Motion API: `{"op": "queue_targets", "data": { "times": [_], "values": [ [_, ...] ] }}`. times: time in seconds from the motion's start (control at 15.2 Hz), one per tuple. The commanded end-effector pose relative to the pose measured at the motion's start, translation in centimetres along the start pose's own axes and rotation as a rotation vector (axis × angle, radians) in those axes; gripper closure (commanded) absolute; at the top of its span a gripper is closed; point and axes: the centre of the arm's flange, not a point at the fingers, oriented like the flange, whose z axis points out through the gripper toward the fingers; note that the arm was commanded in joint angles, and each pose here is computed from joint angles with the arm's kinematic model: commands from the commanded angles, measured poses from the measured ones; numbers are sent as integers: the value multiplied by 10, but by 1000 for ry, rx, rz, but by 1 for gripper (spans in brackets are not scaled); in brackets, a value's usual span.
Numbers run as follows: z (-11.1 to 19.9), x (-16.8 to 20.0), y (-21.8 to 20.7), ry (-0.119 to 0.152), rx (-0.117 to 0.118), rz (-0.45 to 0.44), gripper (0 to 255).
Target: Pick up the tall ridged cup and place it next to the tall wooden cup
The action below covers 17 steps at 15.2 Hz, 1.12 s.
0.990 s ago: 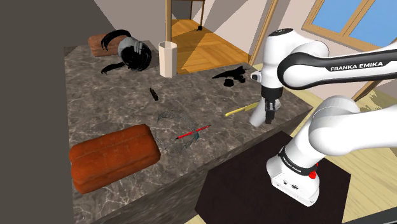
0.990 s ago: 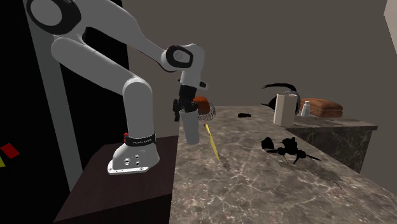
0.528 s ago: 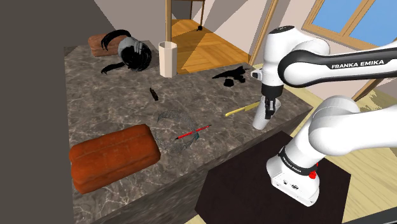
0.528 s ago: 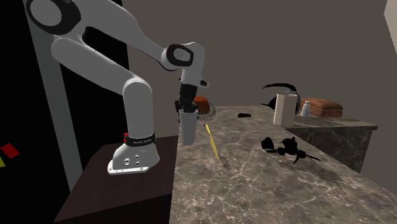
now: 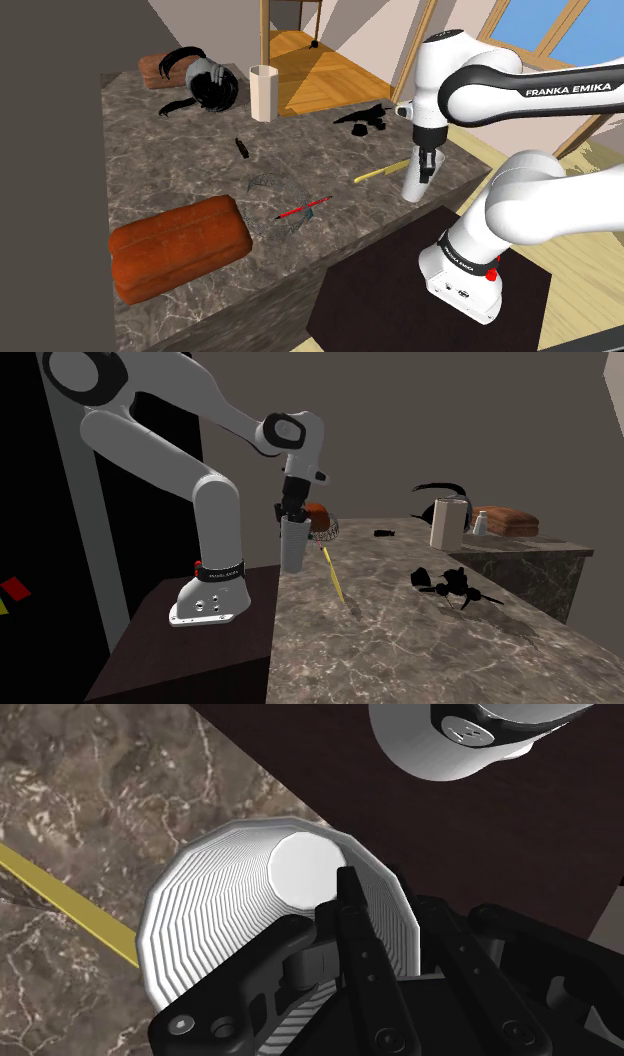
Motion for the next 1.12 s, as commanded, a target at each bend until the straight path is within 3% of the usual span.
{"op": "queue_targets", "data": {
  "times": [0.0,1.06],
  "values": [
    [-61,-37,-11,267,-129,37,255],
    [-141,-63,-13,267,-129,37,255]
  ]
}}
